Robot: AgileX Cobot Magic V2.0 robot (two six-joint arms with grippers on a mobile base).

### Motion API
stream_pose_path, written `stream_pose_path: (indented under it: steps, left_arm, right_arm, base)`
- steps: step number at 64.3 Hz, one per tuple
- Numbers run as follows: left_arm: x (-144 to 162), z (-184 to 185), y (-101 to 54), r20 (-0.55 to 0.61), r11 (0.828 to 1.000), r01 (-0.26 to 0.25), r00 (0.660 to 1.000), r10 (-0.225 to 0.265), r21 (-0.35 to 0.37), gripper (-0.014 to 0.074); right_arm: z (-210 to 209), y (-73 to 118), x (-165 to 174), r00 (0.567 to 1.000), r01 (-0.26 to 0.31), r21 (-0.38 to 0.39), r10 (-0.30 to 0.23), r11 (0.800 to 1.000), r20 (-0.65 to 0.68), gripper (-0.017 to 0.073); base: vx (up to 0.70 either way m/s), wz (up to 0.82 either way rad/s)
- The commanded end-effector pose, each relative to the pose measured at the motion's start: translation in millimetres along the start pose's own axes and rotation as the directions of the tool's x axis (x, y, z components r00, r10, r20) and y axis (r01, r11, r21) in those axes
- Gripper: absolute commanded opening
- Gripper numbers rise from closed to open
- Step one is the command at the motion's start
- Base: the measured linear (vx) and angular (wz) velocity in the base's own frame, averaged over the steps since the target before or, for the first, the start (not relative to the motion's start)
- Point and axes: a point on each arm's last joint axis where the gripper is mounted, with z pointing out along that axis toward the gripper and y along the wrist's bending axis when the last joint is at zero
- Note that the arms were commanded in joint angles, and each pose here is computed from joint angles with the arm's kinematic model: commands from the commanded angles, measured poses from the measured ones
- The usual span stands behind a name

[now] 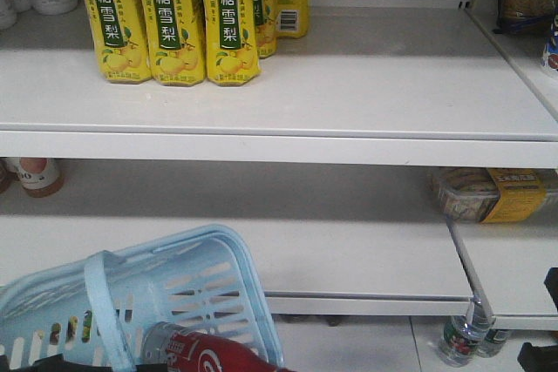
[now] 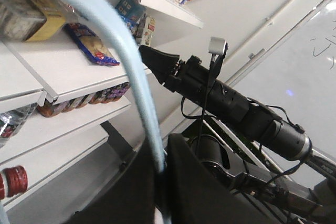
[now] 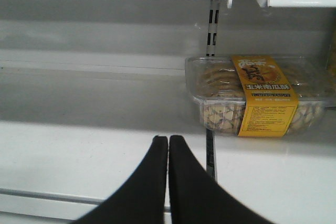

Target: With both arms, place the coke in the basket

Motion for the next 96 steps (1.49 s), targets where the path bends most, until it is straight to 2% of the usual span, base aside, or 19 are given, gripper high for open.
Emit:
stream_pose_path:
  steps: [1,7,14,22,27,28,30,31,36,38,39,49,50,51,55,64,69,76,96]
  left_arm:
    - [-10,-1,-11.7,0.064,0.998,0.008,0.998,-0.013,0.066,-0.0006]
    - [-6,-1,-4.3,0.056,0.999,0.021,0.998,-0.023,0.032,-0.0006]
    - [-3,-2,2.5,0.09,0.999,-0.035,0.995,0.035,0.0,-0.0006]
    - [-4,-5,9.7,0.182,0.984,-0.174,0.967,0.179,-0.042,-0.0006]
    - [-7,-7,13.0,0.234,0.958,-0.272,0.929,0.285,-0.087,-0.0006]
    - [-7,-7,13.7,0.241,0.947,-0.306,0.916,0.322,-0.102,-0.0006]
    - [-9,-8,15.4,0.266,0.942,-0.31,0.905,0.334,-0.127,-0.0006]
    - [-10,-9,16.6,0.274,0.925,-0.348,0.884,0.378,-0.154,-0.0006]
    - [-14,-11,22.3,0.287,0.879,-0.409,0.835,0.469,-0.247,-0.0006]
    - [-15,-13,25.9,0.28,0.85,-0.433,0.811,0.513,-0.301,-0.0006]
    - [-15,-14,27.5,0.271,0.829,-0.455,0.795,0.543,-0.326,-0.0006]
    - [-17,-24,41.0,0.247,0.737,-0.453,0.742,0.624,-0.502,-0.0006]
    - [-17,-26,41.7,0.238,0.723,-0.459,0.734,0.636,-0.516,-0.0006]
    - [-17,-27,42.6,0.243,0.722,-0.448,0.735,0.634,-0.528,-0.0006]
    - [-16,-32,44.3,0.233,0.696,-0.442,0.724,0.649,-0.565,-0.0006]
    - [-11,-42,45.4,0.125,0.599,-0.501,0.693,0.71,-0.625,-0.0006]
    - [-7,-46,45.1,0.082,0.569,-0.521,0.688,0.721,-0.636,-0.0006]
    - [-3,-52,44.8,0.043,0.542,-0.529,0.688,0.724,-0.653,-0.0006]
    - [0,-73,46.7,0.039,0.465,-0.438,0.694,0.719,-0.77,-0.0006]
  right_arm:
    - [-1,2.0,-9,1.0,-0.001,-0.02,0.002,1.0,0.027,-0.001]
    - [-1,2.0,-9,1.0,-0.001,-0.02,0.002,1.0,0.027,-0.001]
    - [-1,1.9,-9,1.0,-0.001,-0.019,0.002,1.0,0.027,-0.001]
    - [-1,1.9,-9,1.0,-0.001,-0.019,0.002,1.0,0.027,-0.001]
    - [-1,1.9,-9,1.0,-0.001,-0.019,0.002,1.0,0.027,-0.001]
    - [-1,1.9,-9,1.0,-0.001,-0.019,0.002,1.0,0.027,-0.001]
    - [-1,1.9,-9,1.0,-0.001,-0.019,0.002,1.0,0.027,-0.001]
    - [-1,1.9,-9,1.0,-0.001,-0.019,0.002,1.0,0.027,-0.001]
    - [-1,1.9,-9,1.0,-0.001,-0.019,0.002,1.0,0.027,-0.001]
    - [-1,1.9,-9,1.0,-0.001,-0.019,0.002,1.0,0.027,-0.001]
    - [-1,1.9,-9,1.0,-0.001,-0.019,0.002,1.0,0.027,-0.001]
    - [-1,1.7,-9,1.0,-0.001,-0.017,0.002,1.0,0.026,-0.001]
    - [-1,1.7,-9,1.0,-0.001,-0.017,0.002,1.0,0.026,-0.001]
    - [0,1.7,-9,1.0,-0.001,-0.016,0.002,1.0,0.026,-0.001]
    - [0,1.6,-9,1.0,-0.001,-0.015,0.002,1.0,0.026,-0.001]
    - [0,1.6,-9,1.0,-0.001,-0.015,0.002,1.0,0.026,-0.001]
    - [0,1.6,-9,1.0,-0.001,-0.015,0.002,1.0,0.026,-0.001]
    - [0,1.6,-9,1.0,-0.001,-0.015,0.002,1.0,0.026,-0.001]
    - [0,1.6,-9,1.0,-0.001,-0.015,0.002,1.0,0.026,-0.001]
  base:
    - [0.0,0.0]
    - [0.0,0.0]
    - [0.0,0.0]
    - [0.0,0.0]
    - [0.0,0.0]
    - [0.0,0.0]
    - [0.0,0.0]
    - [0.0,0.0]
    - [0.0,0.0]
    - [0.0,0.0]
    - [0.0,0.0]
    - [0.0,0.0]
    - [0.0,0.0]
    - [0.0,0.0]
    - [0.0,0.0]
    - [0.0,0.0]
    - [0.0,0.0]
    - [0.0,0.0]
    - [0.0,0.0]
